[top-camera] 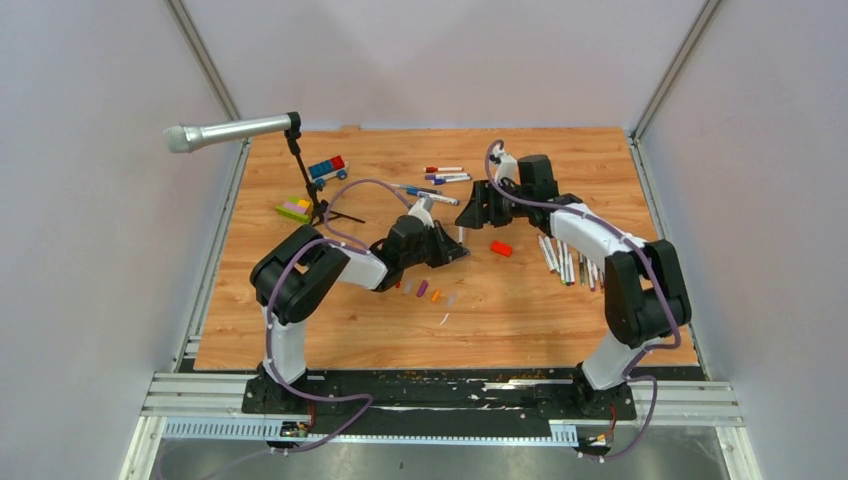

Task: Open the pen caps
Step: Open the pen cap from the pen, then place the pen cap at the center of the board, then place the pen at the center of the board.

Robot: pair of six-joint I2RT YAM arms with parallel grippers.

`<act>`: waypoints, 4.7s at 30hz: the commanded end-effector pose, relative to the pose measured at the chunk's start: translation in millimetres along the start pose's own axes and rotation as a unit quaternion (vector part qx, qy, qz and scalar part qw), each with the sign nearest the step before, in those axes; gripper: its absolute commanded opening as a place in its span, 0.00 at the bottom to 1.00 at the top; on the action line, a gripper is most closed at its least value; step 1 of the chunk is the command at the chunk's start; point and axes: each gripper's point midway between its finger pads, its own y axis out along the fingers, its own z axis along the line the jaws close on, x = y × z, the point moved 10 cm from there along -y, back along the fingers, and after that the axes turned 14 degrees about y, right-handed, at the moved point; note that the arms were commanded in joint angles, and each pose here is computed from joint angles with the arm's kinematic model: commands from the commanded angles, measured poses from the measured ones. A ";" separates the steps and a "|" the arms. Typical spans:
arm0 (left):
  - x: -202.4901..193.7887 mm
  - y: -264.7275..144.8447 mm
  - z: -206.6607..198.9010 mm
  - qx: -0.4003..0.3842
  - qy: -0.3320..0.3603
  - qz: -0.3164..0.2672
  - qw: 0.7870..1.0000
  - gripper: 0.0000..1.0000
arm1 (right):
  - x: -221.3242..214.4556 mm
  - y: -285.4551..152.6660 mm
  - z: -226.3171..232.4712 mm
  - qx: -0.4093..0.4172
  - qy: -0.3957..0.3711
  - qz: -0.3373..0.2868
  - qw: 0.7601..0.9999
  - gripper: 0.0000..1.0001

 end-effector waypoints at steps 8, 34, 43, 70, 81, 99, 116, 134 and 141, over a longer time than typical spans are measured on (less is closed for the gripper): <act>10.8 -77.7 -45.3 -0.170 0.109 0.009 0.979 0.00 | -33.4 -96.9 37.2 0.213 -0.455 0.002 0.865 0.77; -44.0 -135.5 -64.4 -0.246 0.181 0.268 0.914 0.00 | -88.1 -95.9 71.2 0.341 -0.740 0.141 0.562 0.59; -52.3 -126.7 -70.1 -0.262 0.170 0.266 0.912 0.00 | -114.1 -66.4 67.8 0.297 -0.765 0.239 0.519 0.41; -57.1 -130.4 -68.4 -0.274 0.163 0.263 0.911 0.00 | -132.6 -44.2 61.5 0.216 -0.794 0.291 0.489 0.19; -56.0 -131.1 -69.7 -0.278 0.163 0.260 0.910 0.00 | -132.4 -44.4 59.2 0.210 -0.796 0.296 0.484 0.06; -69.4 -149.1 -61.3 -0.283 0.174 0.313 0.889 0.00 | 15.0 -141.6 4.9 -0.062 -0.817 0.258 0.512 0.00; -53.0 -163.3 -66.5 -0.230 0.226 0.230 0.918 0.00 | 6.3 -141.2 -32.5 -0.081 -0.596 0.107 0.792 0.00; -28.7 -185.2 -53.5 -0.056 0.246 0.042 0.967 0.00 | -29.3 -101.0 -104.9 -0.163 0.084 -0.078 0.980 0.04; -26.4 -185.2 -49.5 -0.024 0.242 0.030 0.970 0.00 | -9.7 -104.8 -108.4 -0.190 0.060 -0.089 0.976 0.04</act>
